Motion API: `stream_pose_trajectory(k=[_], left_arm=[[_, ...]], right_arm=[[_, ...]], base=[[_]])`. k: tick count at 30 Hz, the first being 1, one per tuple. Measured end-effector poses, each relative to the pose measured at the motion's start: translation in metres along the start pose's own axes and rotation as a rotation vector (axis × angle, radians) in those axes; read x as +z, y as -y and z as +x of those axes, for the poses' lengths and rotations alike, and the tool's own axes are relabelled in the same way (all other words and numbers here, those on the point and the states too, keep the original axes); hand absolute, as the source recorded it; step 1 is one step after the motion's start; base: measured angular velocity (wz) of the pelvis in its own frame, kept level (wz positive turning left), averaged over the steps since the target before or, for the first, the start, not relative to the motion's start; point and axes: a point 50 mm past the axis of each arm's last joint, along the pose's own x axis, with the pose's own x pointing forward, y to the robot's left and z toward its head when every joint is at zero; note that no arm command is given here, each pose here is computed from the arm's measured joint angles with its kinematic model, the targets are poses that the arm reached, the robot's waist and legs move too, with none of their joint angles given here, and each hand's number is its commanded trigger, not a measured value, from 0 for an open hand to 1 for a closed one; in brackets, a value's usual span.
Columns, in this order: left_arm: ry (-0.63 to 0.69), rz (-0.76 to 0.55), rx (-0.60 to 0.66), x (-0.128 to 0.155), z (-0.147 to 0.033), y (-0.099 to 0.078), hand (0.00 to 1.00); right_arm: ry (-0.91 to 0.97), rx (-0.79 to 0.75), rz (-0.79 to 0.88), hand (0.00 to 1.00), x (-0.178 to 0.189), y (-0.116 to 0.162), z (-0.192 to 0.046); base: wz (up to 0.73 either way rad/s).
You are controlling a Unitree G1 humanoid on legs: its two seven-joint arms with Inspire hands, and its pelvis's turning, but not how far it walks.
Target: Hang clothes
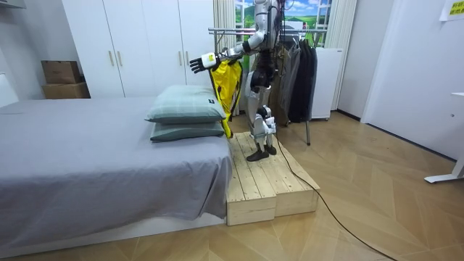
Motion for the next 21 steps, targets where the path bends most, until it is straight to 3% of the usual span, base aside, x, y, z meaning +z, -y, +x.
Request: stream_pose_trajectory(k=[6,10,16,21], left_arm=[[-0.026,0.005,-0.009,-0.005,-0.004,0.007,0.0],[-0.072,0.0,-0.013,-0.017,-0.013,0.01,0.0],[-0.065,-0.013,-0.034,-0.014,-0.018,0.026,0.0],[-0.037,-0.006,-0.037,-0.007,-0.013,0.026,0.0]], right_arm=[[0.055,-0.017,0.005,1.0,0.016,0.008,0.012],[0.107,-0.017,0.006,1.0,0.03,0.013,0.021],[0.199,-0.037,-0.019,1.0,0.053,0.018,0.024],[0.252,-0.081,-0.039,1.0,0.064,0.029,0.021]], base=[[-0.53],[-1.1],[-1.08],[-0.31]])
